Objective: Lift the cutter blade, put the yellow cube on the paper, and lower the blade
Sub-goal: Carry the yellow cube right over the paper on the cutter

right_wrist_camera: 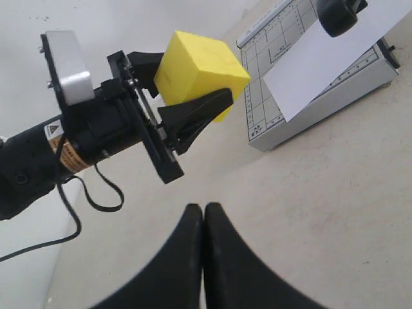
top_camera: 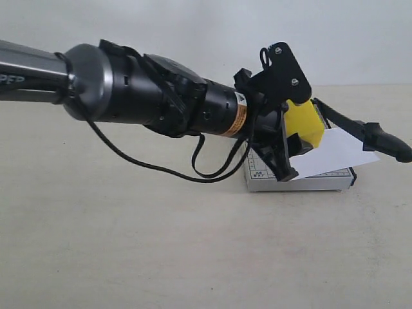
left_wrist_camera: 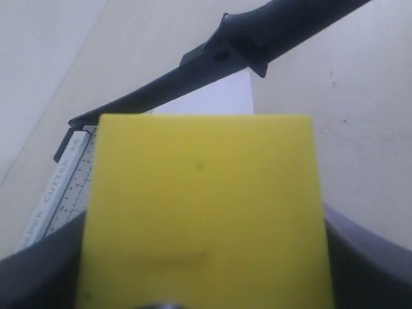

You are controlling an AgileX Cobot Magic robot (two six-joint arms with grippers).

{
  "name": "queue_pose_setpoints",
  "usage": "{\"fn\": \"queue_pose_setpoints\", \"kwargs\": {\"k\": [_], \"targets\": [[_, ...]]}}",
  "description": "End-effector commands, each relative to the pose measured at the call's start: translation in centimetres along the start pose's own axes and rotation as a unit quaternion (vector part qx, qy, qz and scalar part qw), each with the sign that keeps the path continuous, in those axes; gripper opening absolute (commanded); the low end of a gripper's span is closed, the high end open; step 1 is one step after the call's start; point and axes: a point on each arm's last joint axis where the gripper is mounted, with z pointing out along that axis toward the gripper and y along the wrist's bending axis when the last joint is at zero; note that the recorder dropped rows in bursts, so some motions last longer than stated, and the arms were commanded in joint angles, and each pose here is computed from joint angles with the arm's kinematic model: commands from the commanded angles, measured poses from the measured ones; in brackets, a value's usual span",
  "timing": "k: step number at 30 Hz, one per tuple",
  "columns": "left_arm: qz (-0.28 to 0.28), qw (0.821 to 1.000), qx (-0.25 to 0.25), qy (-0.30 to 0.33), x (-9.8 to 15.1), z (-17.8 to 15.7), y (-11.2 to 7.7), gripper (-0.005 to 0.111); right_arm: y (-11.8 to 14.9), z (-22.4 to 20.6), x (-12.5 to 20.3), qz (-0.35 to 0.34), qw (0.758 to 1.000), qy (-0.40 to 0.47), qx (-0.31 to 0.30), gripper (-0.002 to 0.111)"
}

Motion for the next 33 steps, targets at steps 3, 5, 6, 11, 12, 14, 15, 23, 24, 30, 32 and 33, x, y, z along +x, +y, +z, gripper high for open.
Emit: {"fn": "queue_pose_setpoints", "kwargs": {"k": [3,5,6,11,12,14,15,23,24,30,32,33], "targets": [[0.000,1.000,-0.023,-0.002,-0.1,2.9,0.8,0.004,0.0,0.0,0.0,-0.004,1.000,-0.003,-0.004,0.000],[0.000,1.000,-0.025,-0.003,0.0,3.7,0.9,0.004,0.0,0.0,0.0,-0.004,1.000,-0.003,-0.004,0.000],[-0.002,1.000,-0.026,-0.004,0.0,4.0,1.0,0.004,0.0,0.0,0.0,-0.004,1.000,-0.003,-0.004,0.000],[-0.028,0.999,-0.023,-0.008,0.2,5.0,1.0,0.004,0.0,0.0,0.0,-0.004,1.000,-0.003,-0.004,0.000],[-0.032,0.999,-0.023,-0.008,0.2,5.0,1.0,0.004,0.0,0.0,0.0,-0.004,1.000,-0.003,-0.004,0.000],[-0.032,0.999,-0.022,-0.006,0.4,5.2,0.9,0.004,0.0,0.0,0.0,-0.004,1.000,-0.003,-0.004,0.000],[-0.032,0.999,-0.021,-0.004,0.6,5.4,0.9,0.004,0.0,0.0,0.0,-0.004,1.000,-0.003,-0.004,0.000],[-0.036,0.999,-0.010,0.014,2.3,6.9,0.1,0.004,0.0,0.0,0.0,-0.004,1.000,-0.002,-0.003,0.000],[-0.037,0.999,-0.009,0.018,2.6,7.1,0.0,0.004,0.0,0.0,0.0,-0.004,1.000,-0.002,-0.003,0.000],[-0.037,0.999,-0.007,0.021,2.9,7.3,-0.2,0.004,0.0,0.0,0.0,-0.005,1.000,-0.002,-0.003,0.000],[-0.036,0.999,-0.010,0.017,2.7,7.3,0.1,0.004,0.0,0.0,0.0,-0.005,1.000,-0.002,-0.003,0.000],[-0.035,0.999,-0.012,0.013,2.4,7.3,0.3,0.004,0.0,0.0,0.0,-0.005,1.000,-0.002,-0.003,0.000]]}}
